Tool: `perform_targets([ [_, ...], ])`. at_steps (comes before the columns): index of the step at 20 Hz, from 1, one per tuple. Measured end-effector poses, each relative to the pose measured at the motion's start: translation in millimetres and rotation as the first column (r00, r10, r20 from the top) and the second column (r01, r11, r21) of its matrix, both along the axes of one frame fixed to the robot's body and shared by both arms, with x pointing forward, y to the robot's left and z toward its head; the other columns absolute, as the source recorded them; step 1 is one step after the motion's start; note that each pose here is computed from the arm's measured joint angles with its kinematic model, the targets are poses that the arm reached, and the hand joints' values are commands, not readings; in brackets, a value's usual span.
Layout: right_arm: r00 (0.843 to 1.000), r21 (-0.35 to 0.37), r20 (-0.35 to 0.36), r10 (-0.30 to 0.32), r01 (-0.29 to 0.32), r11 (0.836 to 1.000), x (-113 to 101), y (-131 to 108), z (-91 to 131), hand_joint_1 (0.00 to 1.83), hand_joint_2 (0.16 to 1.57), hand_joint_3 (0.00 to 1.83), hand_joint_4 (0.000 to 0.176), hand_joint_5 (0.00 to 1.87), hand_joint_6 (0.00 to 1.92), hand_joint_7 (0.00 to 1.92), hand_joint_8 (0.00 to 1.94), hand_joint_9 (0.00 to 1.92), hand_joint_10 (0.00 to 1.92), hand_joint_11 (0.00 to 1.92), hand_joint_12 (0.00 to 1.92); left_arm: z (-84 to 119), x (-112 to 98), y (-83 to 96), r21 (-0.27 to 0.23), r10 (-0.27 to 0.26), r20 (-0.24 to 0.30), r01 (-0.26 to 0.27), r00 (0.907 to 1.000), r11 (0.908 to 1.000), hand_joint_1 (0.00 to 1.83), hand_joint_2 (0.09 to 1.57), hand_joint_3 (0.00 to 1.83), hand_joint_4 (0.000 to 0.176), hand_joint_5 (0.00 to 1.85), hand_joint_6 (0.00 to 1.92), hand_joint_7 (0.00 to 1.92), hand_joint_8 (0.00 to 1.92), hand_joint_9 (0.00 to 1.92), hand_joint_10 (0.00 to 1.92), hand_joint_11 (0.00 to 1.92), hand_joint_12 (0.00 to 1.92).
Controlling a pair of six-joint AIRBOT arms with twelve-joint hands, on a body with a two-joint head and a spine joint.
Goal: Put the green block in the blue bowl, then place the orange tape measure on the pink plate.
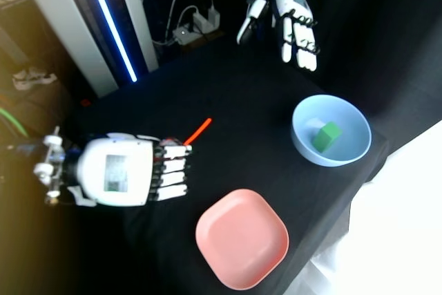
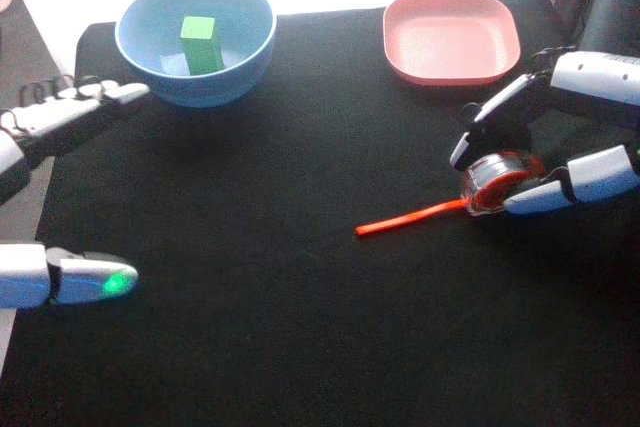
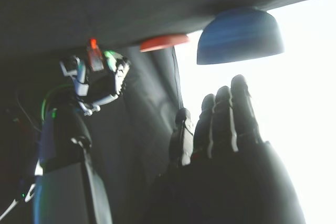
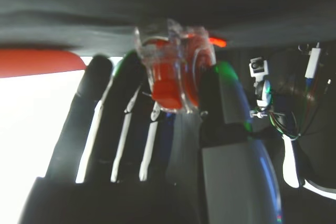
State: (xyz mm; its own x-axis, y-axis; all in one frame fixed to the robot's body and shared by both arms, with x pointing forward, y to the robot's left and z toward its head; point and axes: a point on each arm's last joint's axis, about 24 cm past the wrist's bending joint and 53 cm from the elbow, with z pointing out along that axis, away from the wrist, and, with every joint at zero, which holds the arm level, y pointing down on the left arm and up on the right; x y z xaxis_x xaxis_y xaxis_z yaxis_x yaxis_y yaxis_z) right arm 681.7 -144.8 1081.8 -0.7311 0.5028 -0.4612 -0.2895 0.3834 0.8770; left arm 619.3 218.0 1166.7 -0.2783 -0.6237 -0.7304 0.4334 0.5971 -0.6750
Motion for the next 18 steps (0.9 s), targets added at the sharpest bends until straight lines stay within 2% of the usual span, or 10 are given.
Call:
perform_targets([
  [1,1.0,0.006,-0.002,-0.003,0.003,1.0,1,-1,1,1.32,1.04,0.0,0.0,1.34,0.1,1.13,0.95,1.07,1.05,0.93,1.36,-1,0,2.6,-0.004,0.01,-0.002,-0.01,1.0,0.9999,0.74,0.89,0.01,0.12,0.09,0.01,0.0,0.0,0.0,0.0,0.0,0.0],
  [2,1.0,0.009,-0.004,-0.007,0.007,1.0,2,-1,1,1.29,1.07,0.0,0.0,1.34,0.05,1.02,1.19,1.04,1.17,0.87,1.6,0,0,2.6,-0.005,0.008,0.0,-0.008,1.0,1.0,0.74,0.89,0.01,0.129,0.09,0.01,0.0,0.0,0.0,0.0,0.0,0.0],
  [4,1.0,0.017,0.0,-0.006,0.006,1.0,3,1,5,1.29,1.08,0.0,0.0,1.34,0.03,1.0,1.24,1.05,1.21,0.94,1.56,-2,-2,3.1,-0.001,0.005,0.0,-0.005,1.0,1.0,0.76,0.88,0.0,0.138,0.1,0.01,0.0,0.0,0.0,0.0,0.0,0.0],
  [6,1.0,0.038,0.024,0.009,-0.01,0.999,4,6,20,1.27,1.08,0.0,0.0,1.33,0.07,0.94,1.35,0.97,1.63,0.98,1.83,-6,-4,6.4,-0.003,0.008,-0.011,-0.008,0.9999,1.0,0.74,0.87,0.0,0.141,0.11,0.01,0.01,0.0,0.0,0.0,0.0,0.0],
  [8,0.997,0.084,0.071,0.028,-0.034,0.996,2,11,49,1.28,1.08,0.0,0.0,1.33,0.05,0.96,1.3,0.97,1.57,0.97,1.75,-9,-6,10.1,-0.012,0.017,-0.022,-0.017,0.9996,0.9998,0.74,0.87,0.0,0.137,0.12,0.01,0.01,0.0,0.0,0.0,0.0,0.0],
  [10,0.991,0.167,0.13,0.022,-0.044,0.985,5,8,86,1.3,1.01,0.0,0.0,1.41,0.03,1.17,0.9,1.14,1.04,1.05,1.34,-9,-7,12.7,-0.019,0.023,-0.018,-0.024,0.9996,0.9995,0.76,0.87,0.0,0.119,0.12,0.01,0.01,0.0,0.0,0.0,0.0,0.0],
  [13,0.982,0.2,0.187,-0.027,-0.011,0.98,11,-7,106,1.29,1.07,0.0,0.0,1.36,0.01,1.0,1.21,0.92,1.36,0.8,1.67,-8,-7,13.2,-0.021,0.025,-0.017,-0.026,0.9995,0.9994,0.78,0.88,0.0,0.114,0.12,0.01,0.01,0.0,0.0,0.0,0.0,0.0],
  [14,0.98,0.203,0.194,-0.039,-0.001,0.979,13,-9,107,1.29,1.04,0.0,0.0,1.38,0.03,1.09,1.05,0.97,1.25,0.86,1.55,-8,-7,13.1,-0.021,0.025,-0.017,-0.025,0.9996,0.9995,0.78,0.88,0.0,0.113,0.12,0.0,0.01,0.0,0.0,0.0,0.0,0.0],
  [15,0.975,0.216,0.212,-0.071,0.025,0.976,21,-17,115,1.39,1.0,0.0,0.0,1.23,0.43,1.37,0.23,1.15,0.92,0.94,1.33,-8,-7,12.3,-0.021,0.022,-0.015,-0.022,0.9996,0.9995,0.77,0.88,0.0,0.127,0.11,0.0,0.0,0.0,0.0,0.0,0.01,0.0],
  [18,0.952,0.272,0.262,-0.159,0.085,0.958,51,-29,142,1.41,1.01,0.0,0.0,1.04,0.9,1.43,0.03,1.24,0.68,1.11,0.81,-9,-7,14.0,-0.019,0.028,-0.021,-0.028,0.9994,0.9994,0.8,0.87,0.0,0.138,0.14,0.01,0.01,0.0,0.02,0.01,0.13,0.06],
])
